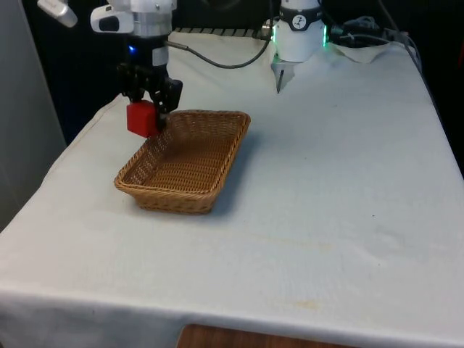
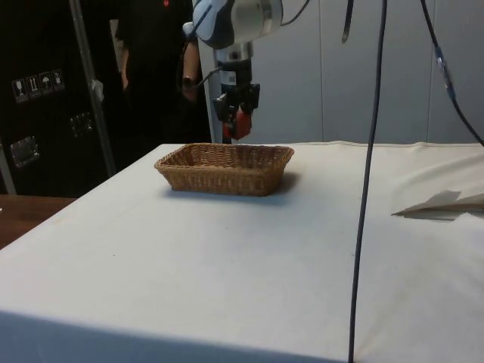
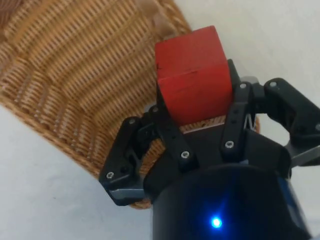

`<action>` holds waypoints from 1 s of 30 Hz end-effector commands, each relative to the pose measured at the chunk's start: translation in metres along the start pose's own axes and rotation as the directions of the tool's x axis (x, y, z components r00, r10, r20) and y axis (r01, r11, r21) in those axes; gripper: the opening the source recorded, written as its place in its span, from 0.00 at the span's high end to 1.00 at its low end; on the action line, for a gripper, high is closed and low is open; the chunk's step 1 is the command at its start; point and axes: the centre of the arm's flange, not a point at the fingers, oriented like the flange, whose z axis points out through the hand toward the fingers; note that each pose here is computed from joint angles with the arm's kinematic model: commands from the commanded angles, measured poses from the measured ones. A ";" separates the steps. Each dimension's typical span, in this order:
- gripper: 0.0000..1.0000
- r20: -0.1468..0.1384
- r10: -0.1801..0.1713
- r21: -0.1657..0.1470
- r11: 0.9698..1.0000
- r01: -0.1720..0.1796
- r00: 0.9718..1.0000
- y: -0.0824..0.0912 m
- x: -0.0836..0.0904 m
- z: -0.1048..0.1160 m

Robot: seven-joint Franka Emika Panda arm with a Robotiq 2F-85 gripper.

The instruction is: Pick up the cube and place it into the basket.

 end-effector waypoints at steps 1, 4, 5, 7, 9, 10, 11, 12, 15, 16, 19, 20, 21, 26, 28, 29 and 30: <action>0.98 0.006 0.003 0.008 1.000 -0.003 1.000 -0.006 0.002 0.001; 0.98 0.005 0.002 0.012 1.000 -0.002 1.000 -0.015 0.002 0.001; 0.98 0.002 0.001 0.014 1.000 -0.001 1.000 -0.021 0.003 0.001; 0.98 0.001 0.000 0.015 1.000 0.000 1.000 -0.024 0.004 0.000; 0.98 -0.001 0.000 0.018 1.000 0.000 1.000 -0.034 0.004 -0.001; 0.98 -0.005 -0.001 0.025 1.000 0.001 1.000 -0.032 0.004 0.000; 0.98 -0.001 0.000 0.020 1.000 0.000 1.000 -0.036 0.004 -0.001; 0.98 -0.002 0.001 0.021 1.000 -0.001 1.000 -0.040 0.003 -0.001; 0.98 -0.004 0.003 0.026 1.000 -0.003 1.000 -0.052 0.002 -0.002; 0.98 -0.004 0.003 0.028 1.000 -0.003 1.000 -0.056 0.002 -0.001; 0.98 -0.002 0.005 0.031 0.999 -0.005 1.000 -0.060 0.001 0.001; 0.98 0.001 0.005 0.035 0.999 -0.005 1.000 -0.062 0.000 0.005; 0.98 0.010 0.007 0.038 0.999 -0.007 1.000 -0.063 -0.002 0.012; 0.98 0.024 0.007 0.031 0.999 -0.008 1.000 -0.065 -0.006 0.021; 0.98 0.027 0.009 0.045 0.999 -0.010 1.000 -0.068 -0.006 0.030; 0.98 0.031 0.010 0.049 0.999 -0.012 0.999 -0.069 -0.007 0.035; 0.98 0.033 0.011 0.052 0.999 -0.013 0.999 -0.069 -0.007 0.037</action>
